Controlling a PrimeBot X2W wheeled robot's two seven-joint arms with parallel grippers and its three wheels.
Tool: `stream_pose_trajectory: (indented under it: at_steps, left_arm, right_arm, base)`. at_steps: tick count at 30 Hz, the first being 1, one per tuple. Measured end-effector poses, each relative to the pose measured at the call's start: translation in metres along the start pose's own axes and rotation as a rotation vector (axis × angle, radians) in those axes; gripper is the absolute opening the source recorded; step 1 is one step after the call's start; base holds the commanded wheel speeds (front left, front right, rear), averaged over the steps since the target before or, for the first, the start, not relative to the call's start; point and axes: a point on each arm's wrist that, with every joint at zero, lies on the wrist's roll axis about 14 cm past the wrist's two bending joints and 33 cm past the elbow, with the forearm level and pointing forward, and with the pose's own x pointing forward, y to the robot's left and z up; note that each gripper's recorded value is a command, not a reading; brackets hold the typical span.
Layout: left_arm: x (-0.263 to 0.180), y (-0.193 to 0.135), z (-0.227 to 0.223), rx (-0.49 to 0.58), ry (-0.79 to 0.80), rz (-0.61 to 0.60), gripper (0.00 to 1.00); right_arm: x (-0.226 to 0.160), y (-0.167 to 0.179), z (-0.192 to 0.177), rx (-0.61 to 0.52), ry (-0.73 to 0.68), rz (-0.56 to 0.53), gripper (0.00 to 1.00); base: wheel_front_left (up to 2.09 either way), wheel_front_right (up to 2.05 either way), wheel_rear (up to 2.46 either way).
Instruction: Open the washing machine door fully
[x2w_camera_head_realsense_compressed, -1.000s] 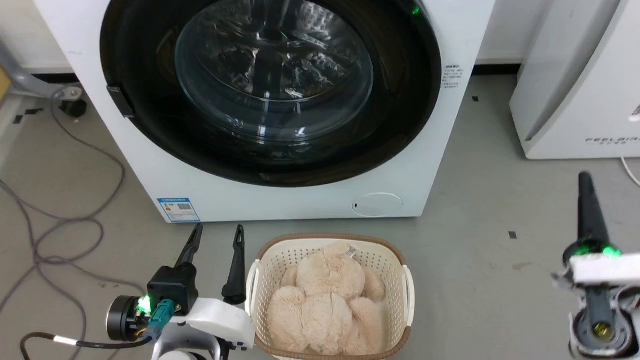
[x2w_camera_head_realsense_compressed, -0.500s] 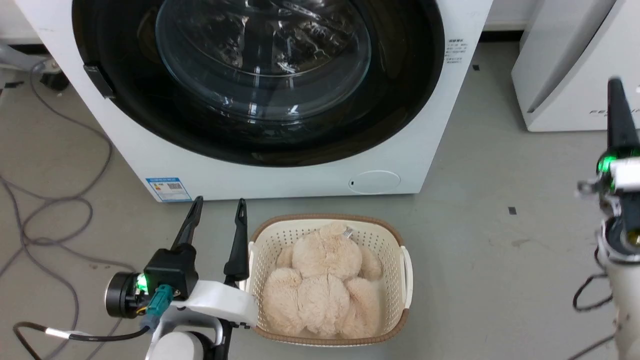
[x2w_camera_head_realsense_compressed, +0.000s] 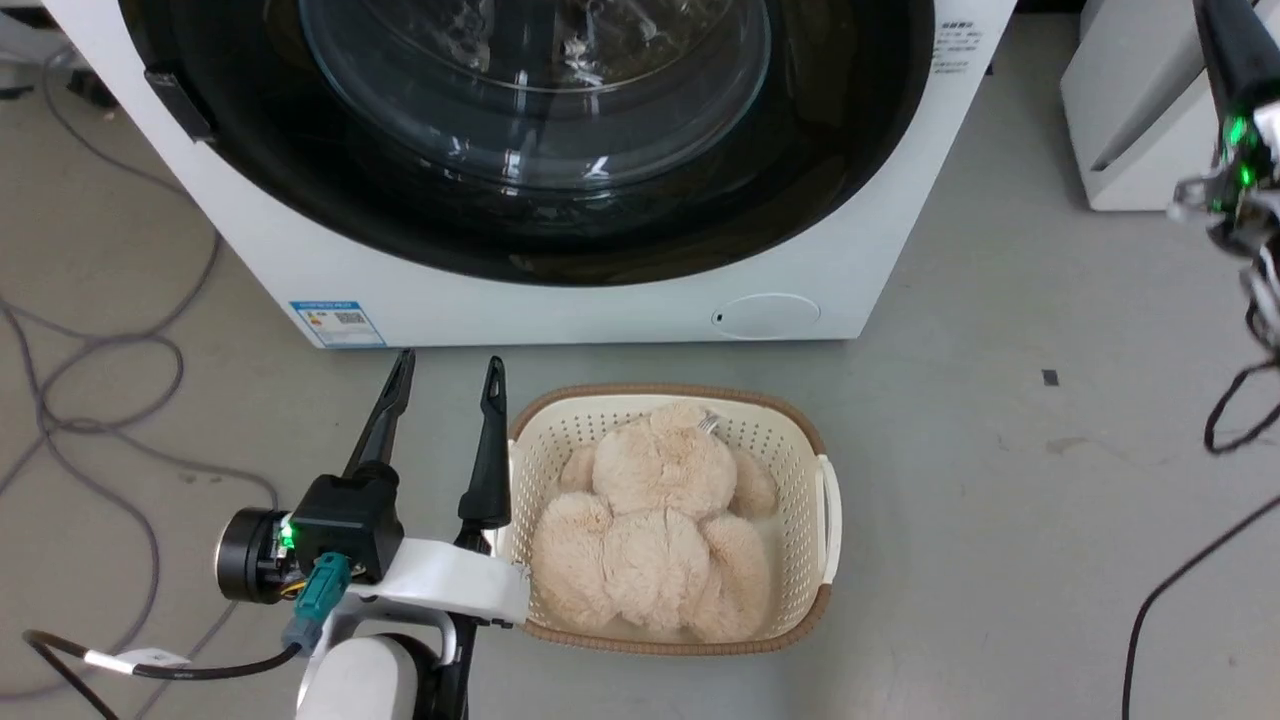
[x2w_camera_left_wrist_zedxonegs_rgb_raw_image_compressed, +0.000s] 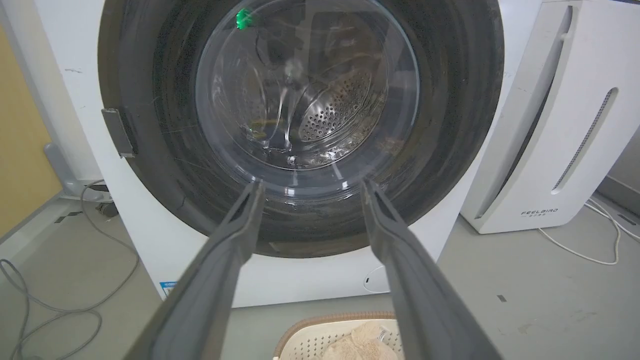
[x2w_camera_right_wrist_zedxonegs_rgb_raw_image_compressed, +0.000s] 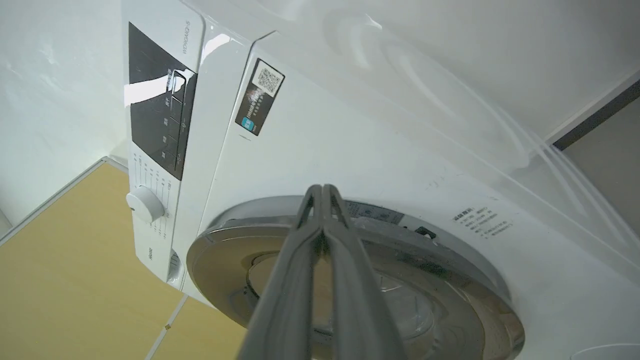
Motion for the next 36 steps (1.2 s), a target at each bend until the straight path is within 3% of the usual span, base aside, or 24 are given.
stream_pose_trajectory:
  at_steps: [17,36]
  left_arm:
    - [0.018,0.002,-0.015,-0.020,-0.001,0.003,1.00]
    - [0.036,-0.003,-0.033,-0.054,-0.004,-0.005,1.00]
  right_arm:
    - [0.065,0.009,-0.064,-0.022,0.440,-0.050,0.00]
    - [0.105,0.020,-0.096,-0.032,0.637,-0.071,0.00]
  base:
    - [0.00,0.00,0.00]
    - [0.00,0.00,0.00]
